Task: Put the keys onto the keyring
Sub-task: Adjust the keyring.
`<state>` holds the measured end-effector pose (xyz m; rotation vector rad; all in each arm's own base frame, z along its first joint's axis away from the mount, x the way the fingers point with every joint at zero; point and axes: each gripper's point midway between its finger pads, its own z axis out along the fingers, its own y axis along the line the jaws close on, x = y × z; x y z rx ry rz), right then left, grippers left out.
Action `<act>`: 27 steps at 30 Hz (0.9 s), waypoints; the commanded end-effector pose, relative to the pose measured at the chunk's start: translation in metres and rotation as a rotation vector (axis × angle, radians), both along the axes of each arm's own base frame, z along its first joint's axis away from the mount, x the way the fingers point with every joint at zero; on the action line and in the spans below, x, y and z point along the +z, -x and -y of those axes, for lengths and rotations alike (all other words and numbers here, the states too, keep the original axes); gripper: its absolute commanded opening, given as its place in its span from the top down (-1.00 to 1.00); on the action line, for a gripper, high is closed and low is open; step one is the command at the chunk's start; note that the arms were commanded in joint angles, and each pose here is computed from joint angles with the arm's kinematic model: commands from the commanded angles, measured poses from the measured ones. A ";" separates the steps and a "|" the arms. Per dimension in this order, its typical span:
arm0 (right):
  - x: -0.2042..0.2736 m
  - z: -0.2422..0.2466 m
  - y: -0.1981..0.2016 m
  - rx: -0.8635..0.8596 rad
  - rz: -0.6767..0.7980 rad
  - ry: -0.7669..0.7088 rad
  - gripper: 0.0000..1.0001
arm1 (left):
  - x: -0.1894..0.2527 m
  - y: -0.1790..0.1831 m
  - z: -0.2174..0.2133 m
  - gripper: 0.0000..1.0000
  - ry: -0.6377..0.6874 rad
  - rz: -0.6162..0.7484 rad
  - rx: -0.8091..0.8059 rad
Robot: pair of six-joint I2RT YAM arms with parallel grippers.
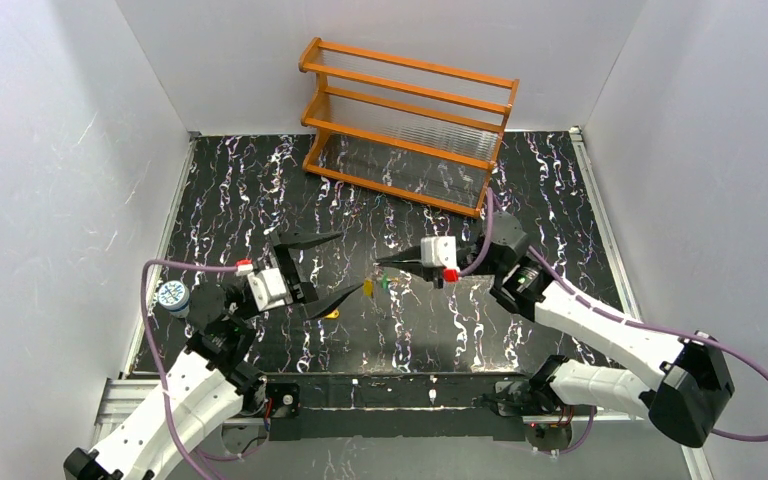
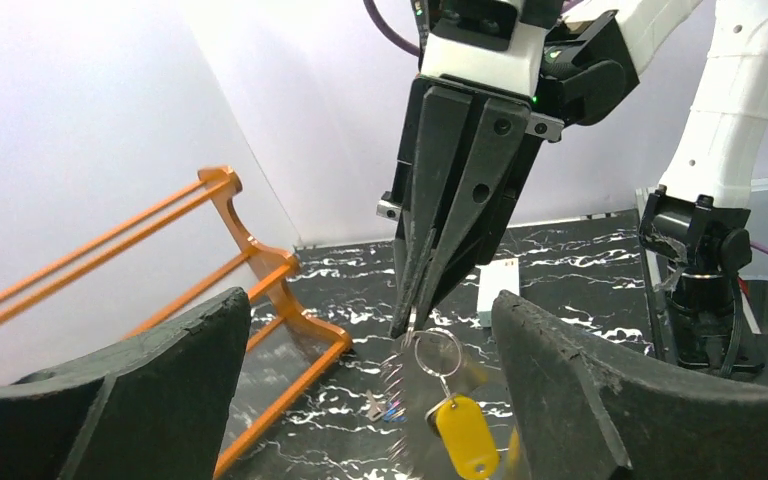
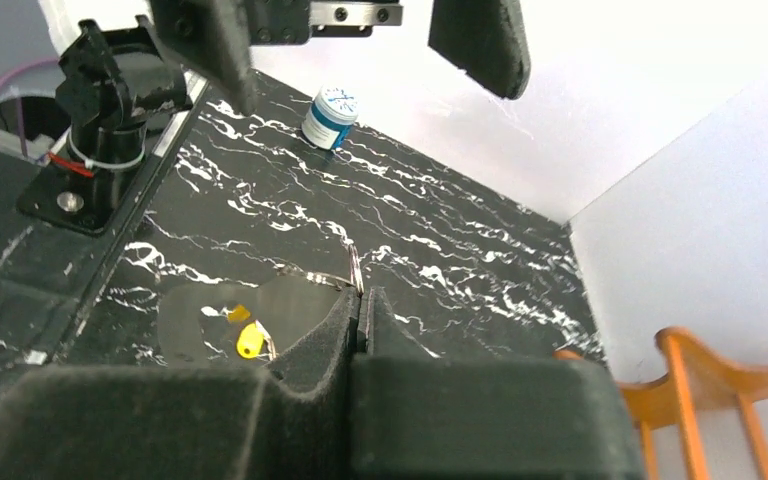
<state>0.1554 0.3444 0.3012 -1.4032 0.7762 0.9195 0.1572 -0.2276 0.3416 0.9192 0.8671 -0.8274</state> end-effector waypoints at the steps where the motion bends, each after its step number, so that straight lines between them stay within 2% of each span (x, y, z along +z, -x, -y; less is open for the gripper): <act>1: 0.012 0.011 0.020 0.090 0.286 -0.038 0.97 | -0.007 0.010 -0.004 -0.79 -0.040 0.080 0.000; 9: 0.017 0.021 0.036 0.159 0.570 -0.072 0.97 | -0.030 0.009 -0.011 -0.82 -0.073 0.087 0.048; 15: 0.019 0.021 0.040 0.205 0.720 -0.068 0.97 | -0.038 0.006 -0.010 -0.82 -0.094 0.085 0.051; 22: 0.021 0.020 0.041 0.220 0.749 -0.080 0.97 | -0.038 0.005 -0.004 -0.78 -0.120 0.090 0.021; 27: 0.021 0.019 0.037 0.192 0.656 -0.063 0.97 | -0.041 0.003 0.002 -0.68 -0.136 0.058 -0.007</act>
